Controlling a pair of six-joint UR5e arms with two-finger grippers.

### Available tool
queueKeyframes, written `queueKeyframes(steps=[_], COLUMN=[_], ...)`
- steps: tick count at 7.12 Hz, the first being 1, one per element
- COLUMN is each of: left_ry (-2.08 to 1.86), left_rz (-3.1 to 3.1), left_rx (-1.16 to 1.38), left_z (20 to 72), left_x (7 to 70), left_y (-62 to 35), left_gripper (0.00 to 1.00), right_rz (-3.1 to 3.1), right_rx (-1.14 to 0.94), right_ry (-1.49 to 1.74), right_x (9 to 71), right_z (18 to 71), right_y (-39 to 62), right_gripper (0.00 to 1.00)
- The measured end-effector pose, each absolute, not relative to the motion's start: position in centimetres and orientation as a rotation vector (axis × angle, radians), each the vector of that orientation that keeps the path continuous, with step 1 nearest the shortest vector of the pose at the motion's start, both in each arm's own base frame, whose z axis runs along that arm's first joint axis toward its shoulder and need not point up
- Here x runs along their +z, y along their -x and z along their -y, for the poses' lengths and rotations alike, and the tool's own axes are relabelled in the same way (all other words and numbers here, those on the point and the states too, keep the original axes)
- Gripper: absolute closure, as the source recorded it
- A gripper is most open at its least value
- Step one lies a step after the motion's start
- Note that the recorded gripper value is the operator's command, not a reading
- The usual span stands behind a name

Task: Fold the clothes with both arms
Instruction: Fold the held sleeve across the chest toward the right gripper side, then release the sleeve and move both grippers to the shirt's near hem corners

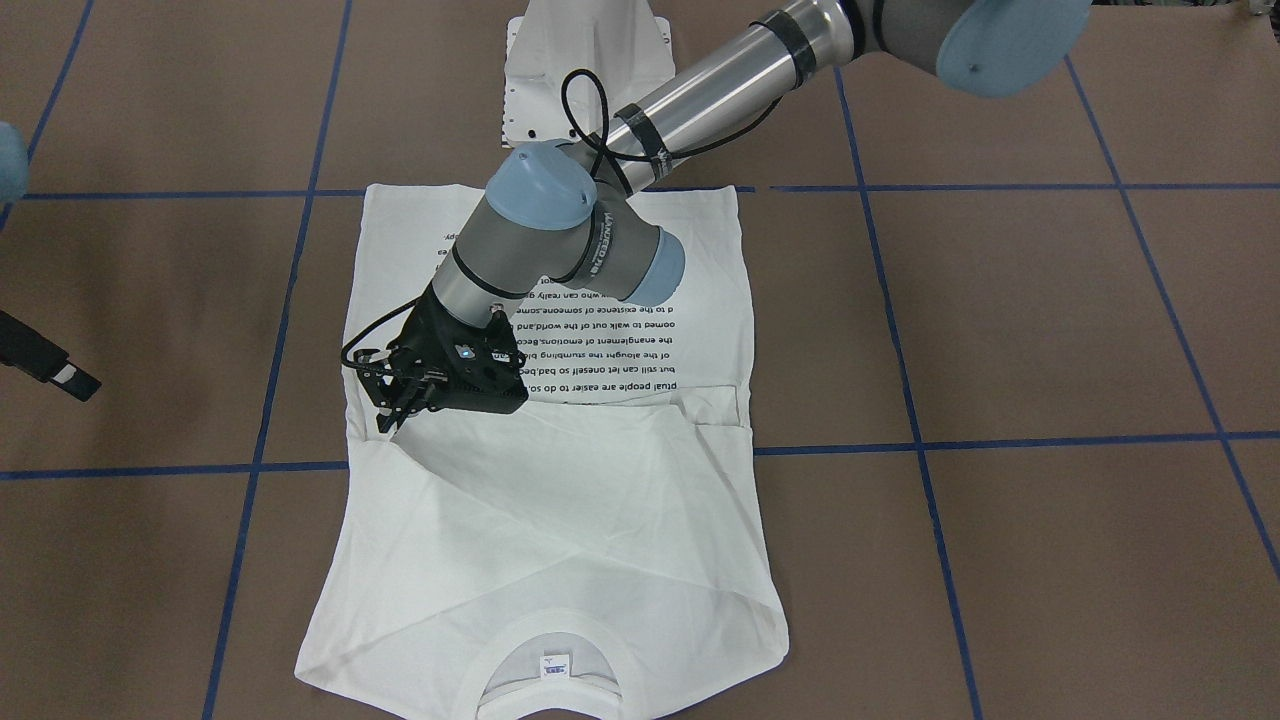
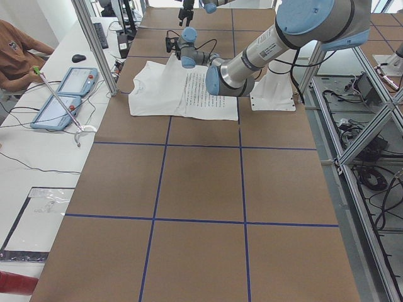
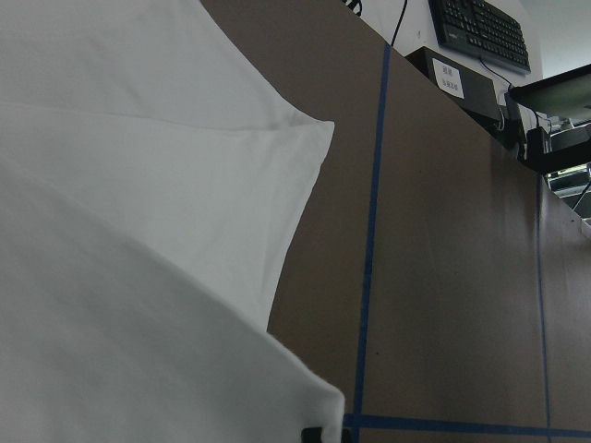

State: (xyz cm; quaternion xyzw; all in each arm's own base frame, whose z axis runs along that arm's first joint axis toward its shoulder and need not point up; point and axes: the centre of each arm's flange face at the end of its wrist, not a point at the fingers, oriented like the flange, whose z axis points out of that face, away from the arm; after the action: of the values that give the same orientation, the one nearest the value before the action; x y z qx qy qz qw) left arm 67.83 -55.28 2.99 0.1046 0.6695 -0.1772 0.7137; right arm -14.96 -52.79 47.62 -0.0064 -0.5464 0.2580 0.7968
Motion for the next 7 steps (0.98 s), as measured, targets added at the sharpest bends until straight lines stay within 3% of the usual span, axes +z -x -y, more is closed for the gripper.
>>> queueKeyframes(steps=[3,7], left_ry=[-0.246,-0.158], left_rz=[-1.500,-1.459], left_rx=[-0.447,-0.406], left_z=[55.7,52.7], left_x=[2.8,10.6], left_y=[-66.5,-58.3], left_gripper=[0.00,0.06], right_rz=[1.184,1.177], right_rx=[0.541,0.553], right_ry=[0.015,0.062], right_x=[46.7,43.6], right_z=[52.5,46.2], right_y=[15.9,23.7], right_gripper=[0.00,0.04])
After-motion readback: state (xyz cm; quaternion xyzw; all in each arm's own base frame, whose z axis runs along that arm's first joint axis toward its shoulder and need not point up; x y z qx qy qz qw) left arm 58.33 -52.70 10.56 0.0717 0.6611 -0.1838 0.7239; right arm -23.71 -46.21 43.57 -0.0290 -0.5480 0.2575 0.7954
